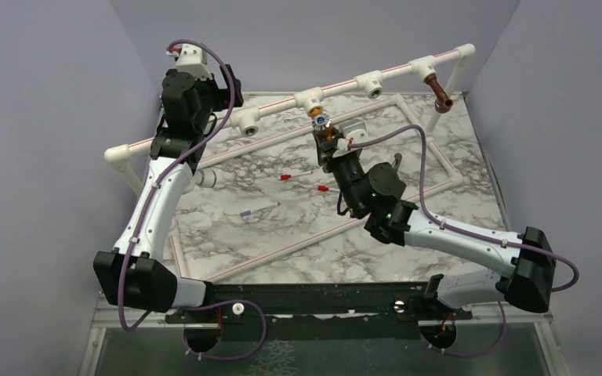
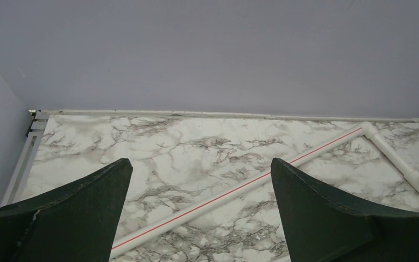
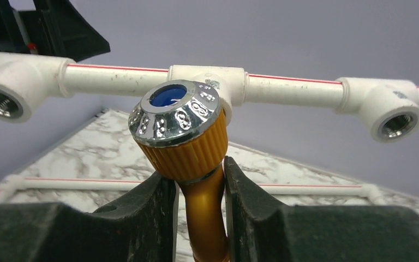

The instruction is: Install the water faucets

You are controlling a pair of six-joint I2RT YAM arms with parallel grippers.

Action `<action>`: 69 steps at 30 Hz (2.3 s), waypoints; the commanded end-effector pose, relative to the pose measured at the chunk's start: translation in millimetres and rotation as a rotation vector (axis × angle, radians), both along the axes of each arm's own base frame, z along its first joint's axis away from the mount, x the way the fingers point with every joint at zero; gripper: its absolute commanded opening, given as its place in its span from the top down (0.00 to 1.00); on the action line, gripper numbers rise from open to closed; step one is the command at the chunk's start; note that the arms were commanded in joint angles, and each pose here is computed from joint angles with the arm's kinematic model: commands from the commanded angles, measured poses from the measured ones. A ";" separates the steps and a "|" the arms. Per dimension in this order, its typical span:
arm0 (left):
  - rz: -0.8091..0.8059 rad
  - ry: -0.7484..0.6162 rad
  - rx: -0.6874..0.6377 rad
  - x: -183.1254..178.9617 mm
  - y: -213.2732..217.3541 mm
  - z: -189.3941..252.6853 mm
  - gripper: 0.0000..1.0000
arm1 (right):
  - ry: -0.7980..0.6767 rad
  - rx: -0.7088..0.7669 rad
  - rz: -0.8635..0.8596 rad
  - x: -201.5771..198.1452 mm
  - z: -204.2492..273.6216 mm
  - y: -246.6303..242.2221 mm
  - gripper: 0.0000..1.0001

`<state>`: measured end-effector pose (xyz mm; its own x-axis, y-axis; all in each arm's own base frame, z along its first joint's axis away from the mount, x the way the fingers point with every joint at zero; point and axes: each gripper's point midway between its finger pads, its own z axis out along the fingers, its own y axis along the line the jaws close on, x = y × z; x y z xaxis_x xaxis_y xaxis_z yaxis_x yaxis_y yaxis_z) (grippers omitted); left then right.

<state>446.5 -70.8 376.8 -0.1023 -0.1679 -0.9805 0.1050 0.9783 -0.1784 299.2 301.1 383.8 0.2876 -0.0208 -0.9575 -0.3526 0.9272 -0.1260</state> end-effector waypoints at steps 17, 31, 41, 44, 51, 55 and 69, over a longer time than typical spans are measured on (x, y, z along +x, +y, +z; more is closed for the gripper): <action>-0.015 0.231 0.004 -11.4 -0.3 -77.8 0.01 | 0.430 1.218 0.049 -1.9 -15.9 -2.8 0.99; 0.000 0.232 -0.002 -10.5 5.3 -78.1 0.01 | 0.572 1.404 0.081 -5.9 -31.3 -1.5 0.96; -0.013 0.243 -0.014 -8.8 6.2 -81.9 0.01 | 0.506 1.283 0.105 -18.9 -19.2 -21.5 0.21; -0.012 0.246 -0.014 -8.6 6.7 -82.9 0.01 | 0.486 1.217 0.101 -25.3 -16.3 -32.2 0.16; -0.006 0.250 -0.010 -7.8 8.5 -84.6 0.01 | 0.367 0.845 0.115 -42.0 6.6 -51.0 0.14; -0.004 0.250 -0.008 -7.8 8.9 -84.8 0.01 | 0.267 0.571 0.118 -47.5 21.3 -56.5 0.15; -0.011 0.258 -0.013 -6.9 7.3 -87.5 0.01 | -0.211 -0.625 0.228 -67.4 34.9 -54.3 0.15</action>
